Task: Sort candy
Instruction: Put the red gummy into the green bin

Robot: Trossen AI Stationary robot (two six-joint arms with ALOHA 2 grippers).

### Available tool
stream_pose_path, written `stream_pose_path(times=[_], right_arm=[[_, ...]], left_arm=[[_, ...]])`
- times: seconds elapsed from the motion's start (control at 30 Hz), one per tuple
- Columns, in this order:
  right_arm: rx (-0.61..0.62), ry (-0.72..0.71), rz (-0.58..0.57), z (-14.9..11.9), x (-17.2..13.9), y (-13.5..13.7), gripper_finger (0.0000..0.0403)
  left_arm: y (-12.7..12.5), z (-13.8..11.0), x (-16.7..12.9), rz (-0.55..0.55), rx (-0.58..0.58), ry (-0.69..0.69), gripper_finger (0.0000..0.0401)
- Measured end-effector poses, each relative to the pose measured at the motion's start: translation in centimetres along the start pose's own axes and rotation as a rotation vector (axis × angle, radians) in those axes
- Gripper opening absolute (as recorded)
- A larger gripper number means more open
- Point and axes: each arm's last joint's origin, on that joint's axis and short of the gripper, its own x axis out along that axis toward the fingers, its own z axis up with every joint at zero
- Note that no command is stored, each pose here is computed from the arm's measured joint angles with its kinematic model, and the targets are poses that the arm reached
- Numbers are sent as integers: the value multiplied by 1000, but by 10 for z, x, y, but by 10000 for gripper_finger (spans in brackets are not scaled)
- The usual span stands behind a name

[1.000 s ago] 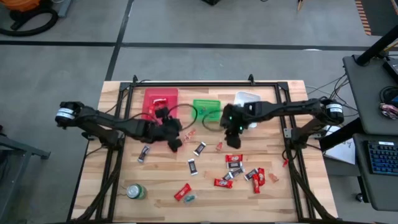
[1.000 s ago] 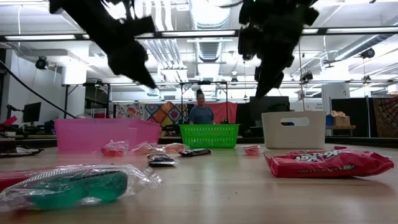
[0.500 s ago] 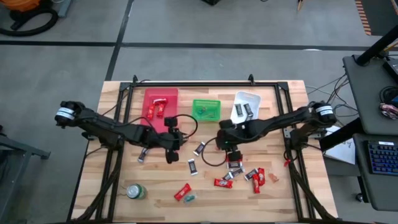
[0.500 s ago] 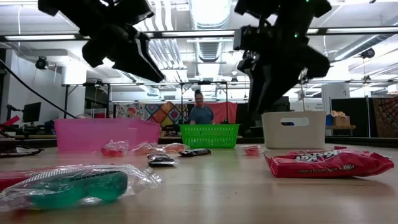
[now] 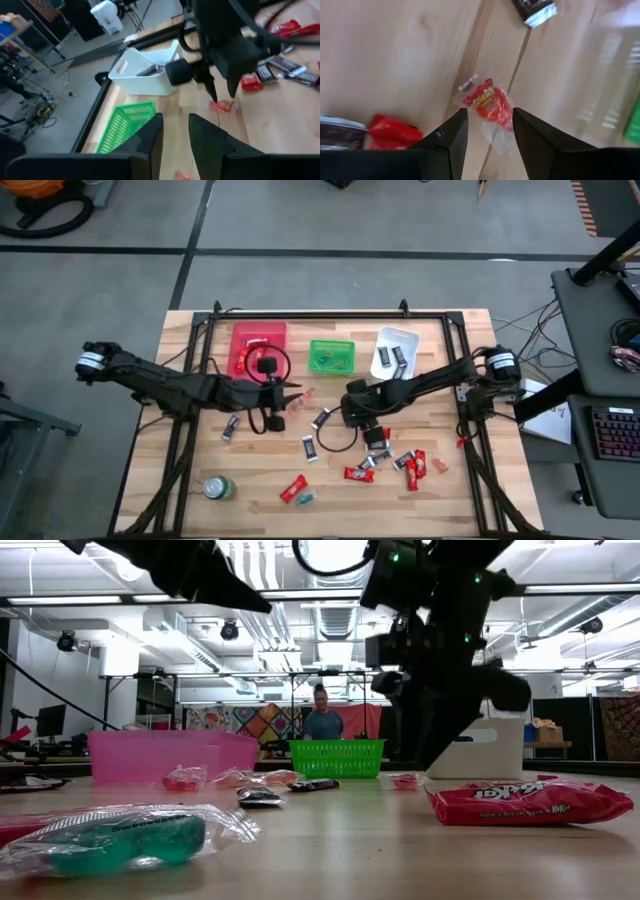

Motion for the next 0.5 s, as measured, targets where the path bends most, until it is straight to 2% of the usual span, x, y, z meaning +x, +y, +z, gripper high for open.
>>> stream_pose_path(times=[0.17, 0.5], right_arm=[[-37, 18, -6, -1, 11, -1, 146], [-6, 30, 31, -5, 26, -14, 118]], left_arm=[[3, 2, 0, 13, -1, -18, 76], [0, -1, 8, 15, 2, -2, 76]])
